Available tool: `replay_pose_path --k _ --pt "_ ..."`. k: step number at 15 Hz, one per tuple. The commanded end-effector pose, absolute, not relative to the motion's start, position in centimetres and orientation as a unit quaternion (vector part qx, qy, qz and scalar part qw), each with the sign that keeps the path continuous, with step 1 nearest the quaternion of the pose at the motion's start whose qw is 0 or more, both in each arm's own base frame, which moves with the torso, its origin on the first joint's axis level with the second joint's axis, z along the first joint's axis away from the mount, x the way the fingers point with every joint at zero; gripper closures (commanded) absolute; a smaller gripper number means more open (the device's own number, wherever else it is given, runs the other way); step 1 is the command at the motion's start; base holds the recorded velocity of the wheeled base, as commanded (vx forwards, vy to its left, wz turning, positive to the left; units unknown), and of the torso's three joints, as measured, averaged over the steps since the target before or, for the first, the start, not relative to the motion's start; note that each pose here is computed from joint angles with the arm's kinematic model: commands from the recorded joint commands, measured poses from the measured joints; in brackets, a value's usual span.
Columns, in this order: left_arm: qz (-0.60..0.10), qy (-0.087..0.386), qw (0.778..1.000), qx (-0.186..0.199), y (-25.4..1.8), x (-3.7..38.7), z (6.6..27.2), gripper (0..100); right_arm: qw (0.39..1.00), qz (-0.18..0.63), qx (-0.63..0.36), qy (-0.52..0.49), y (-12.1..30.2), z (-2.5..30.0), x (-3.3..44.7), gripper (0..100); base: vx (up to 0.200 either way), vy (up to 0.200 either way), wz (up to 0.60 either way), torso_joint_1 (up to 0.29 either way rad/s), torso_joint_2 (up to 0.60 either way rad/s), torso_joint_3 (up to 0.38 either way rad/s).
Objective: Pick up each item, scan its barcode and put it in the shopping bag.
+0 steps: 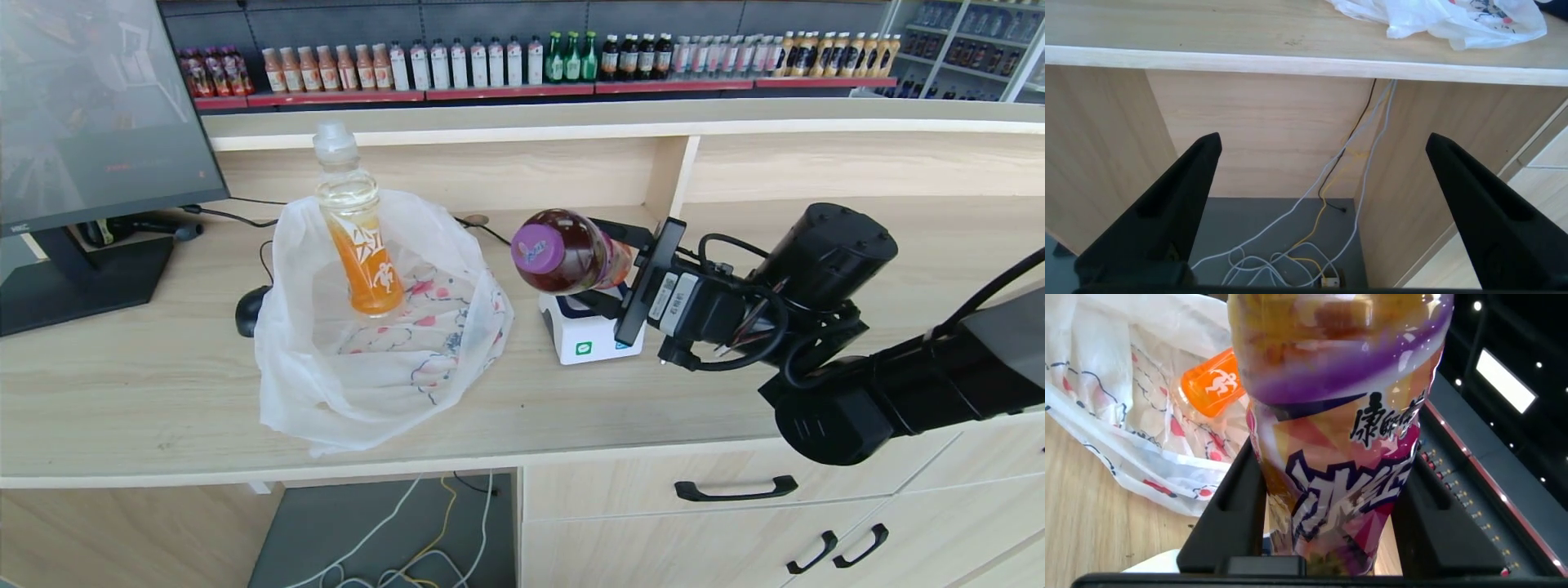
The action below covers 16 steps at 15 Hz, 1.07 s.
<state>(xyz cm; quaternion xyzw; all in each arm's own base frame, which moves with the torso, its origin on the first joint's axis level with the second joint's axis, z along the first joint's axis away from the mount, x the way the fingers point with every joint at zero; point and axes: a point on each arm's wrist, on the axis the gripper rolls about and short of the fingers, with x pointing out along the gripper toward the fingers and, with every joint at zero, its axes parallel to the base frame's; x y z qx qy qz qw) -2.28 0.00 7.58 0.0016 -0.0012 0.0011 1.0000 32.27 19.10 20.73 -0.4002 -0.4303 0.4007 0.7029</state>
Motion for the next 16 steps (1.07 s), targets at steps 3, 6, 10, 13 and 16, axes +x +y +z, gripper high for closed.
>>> replay_pose_path --k 3,6,10,13,16 --pt "0.002 -0.002 1.000 0.002 0.0 -2.3 7.6 0 0.703 0.400 -0.400 -0.431 19.1 20.7 32.3 100 0.000 0.000 0.00 0.000 0.00 0.000" --pt "0.002 -0.002 1.000 0.002 0.0 -2.3 7.6 0 0.702 0.404 -0.399 -0.429 19.3 20.5 32.3 100 0.000 0.000 0.00 0.000 0.00 0.000" --pt "0.002 -0.002 1.000 0.002 0.0 -2.3 7.6 0 0.702 0.403 -0.399 -0.430 19.4 20.5 32.4 100 0.000 0.000 0.00 0.000 0.00 0.000" --pt "0.002 -0.002 1.000 0.002 0.0 -2.3 7.6 0 0.702 0.403 -0.399 -0.431 19.4 20.6 32.4 100 0.000 0.000 0.00 0.000 0.00 0.000" --pt "0.002 -0.002 1.000 0.002 0.0 -2.3 7.6 0 0.699 0.406 -0.390 -0.440 20.4 21.1 31.9 100 0.000 0.000 0.00 0.000 0.00 0.000"
